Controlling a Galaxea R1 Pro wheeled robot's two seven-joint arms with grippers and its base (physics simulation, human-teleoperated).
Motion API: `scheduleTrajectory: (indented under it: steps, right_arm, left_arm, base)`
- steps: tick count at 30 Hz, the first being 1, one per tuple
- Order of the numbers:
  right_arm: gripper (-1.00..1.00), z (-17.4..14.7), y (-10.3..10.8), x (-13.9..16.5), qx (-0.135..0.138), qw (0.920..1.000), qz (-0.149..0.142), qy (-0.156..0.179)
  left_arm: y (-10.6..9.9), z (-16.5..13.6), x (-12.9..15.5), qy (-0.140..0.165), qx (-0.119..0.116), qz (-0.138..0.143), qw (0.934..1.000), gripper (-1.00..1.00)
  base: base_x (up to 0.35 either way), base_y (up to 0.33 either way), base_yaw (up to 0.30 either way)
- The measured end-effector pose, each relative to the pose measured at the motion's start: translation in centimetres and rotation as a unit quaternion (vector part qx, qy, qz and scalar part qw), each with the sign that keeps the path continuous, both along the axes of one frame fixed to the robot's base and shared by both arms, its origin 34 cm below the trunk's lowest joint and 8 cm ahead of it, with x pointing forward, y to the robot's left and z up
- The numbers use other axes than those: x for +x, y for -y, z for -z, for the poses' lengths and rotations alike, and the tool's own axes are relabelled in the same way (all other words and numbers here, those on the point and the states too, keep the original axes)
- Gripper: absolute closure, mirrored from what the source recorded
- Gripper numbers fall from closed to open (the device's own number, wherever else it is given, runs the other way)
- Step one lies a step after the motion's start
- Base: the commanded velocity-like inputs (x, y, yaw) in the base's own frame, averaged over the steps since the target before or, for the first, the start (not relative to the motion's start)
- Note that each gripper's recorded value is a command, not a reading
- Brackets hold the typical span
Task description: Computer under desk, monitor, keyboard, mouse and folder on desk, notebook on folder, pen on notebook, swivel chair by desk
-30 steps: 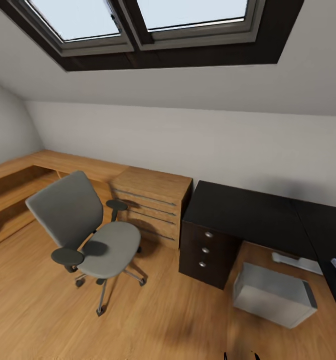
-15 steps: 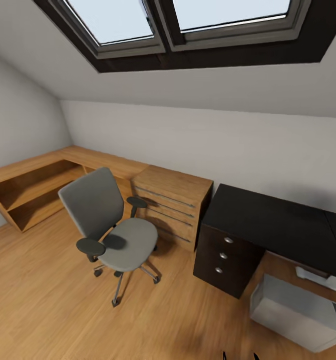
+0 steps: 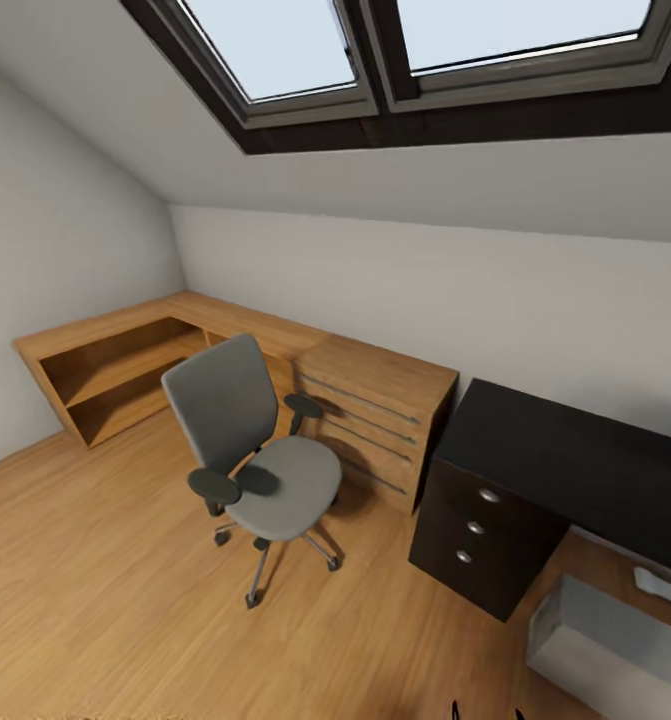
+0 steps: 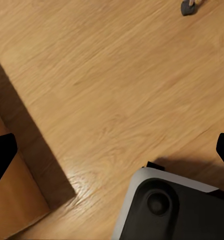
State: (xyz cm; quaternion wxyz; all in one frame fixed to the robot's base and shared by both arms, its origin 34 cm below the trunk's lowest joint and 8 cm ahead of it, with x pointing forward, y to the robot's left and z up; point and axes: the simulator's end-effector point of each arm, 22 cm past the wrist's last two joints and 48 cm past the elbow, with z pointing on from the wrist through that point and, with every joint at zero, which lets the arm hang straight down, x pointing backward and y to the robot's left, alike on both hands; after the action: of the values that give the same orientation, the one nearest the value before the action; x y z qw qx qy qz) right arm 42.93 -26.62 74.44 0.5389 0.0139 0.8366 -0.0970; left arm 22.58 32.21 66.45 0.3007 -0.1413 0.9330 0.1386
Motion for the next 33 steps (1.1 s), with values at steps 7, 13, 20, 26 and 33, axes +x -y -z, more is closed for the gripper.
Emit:
scheduleTrajectory:
  steps: [7,13,20,26,33]
  right_arm:
    - [-1.0,-0.3,0.0,0.2,0.0,1.0,0.001,0.004]
    - [-1.0,-0.5,-0.1,0.4,0.0,1.0,0.002,0.008]
    - [-1.0,-0.8,-0.1,0.6,0.0,0.9999,0.003,0.012]
    - [-1.0,-1.0,-0.1,0.7,0.0,0.9999,0.003,0.015]
    - [-1.0,-1.1,-0.1,0.8,-0.001,0.9999,0.0,0.017]
  left_arm:
    - [0.0,-0.1,0.3,0.004,0.0,0.0,1.0,-1.0]
    - [-0.1,-0.2,0.5,0.008,0.001,-0.001,1.0,-1.0]
    - [-0.1,-0.3,0.8,0.012,0.001,-0.001,0.9999,-1.0]
    - [-0.1,-0.4,1.0,0.016,0.001,-0.001,0.9999,-1.0]
    - [-0.2,-0.5,1.2,0.018,0.001,-0.001,0.9998,-1.0]
  base:
    - [0.0,0.0,0.207]
    - [0.0,0.0,0.207]
    - [0.0,0.0,0.207]
    - [0.059,0.006,0.216]
    - [0.28,0.043,0.255]
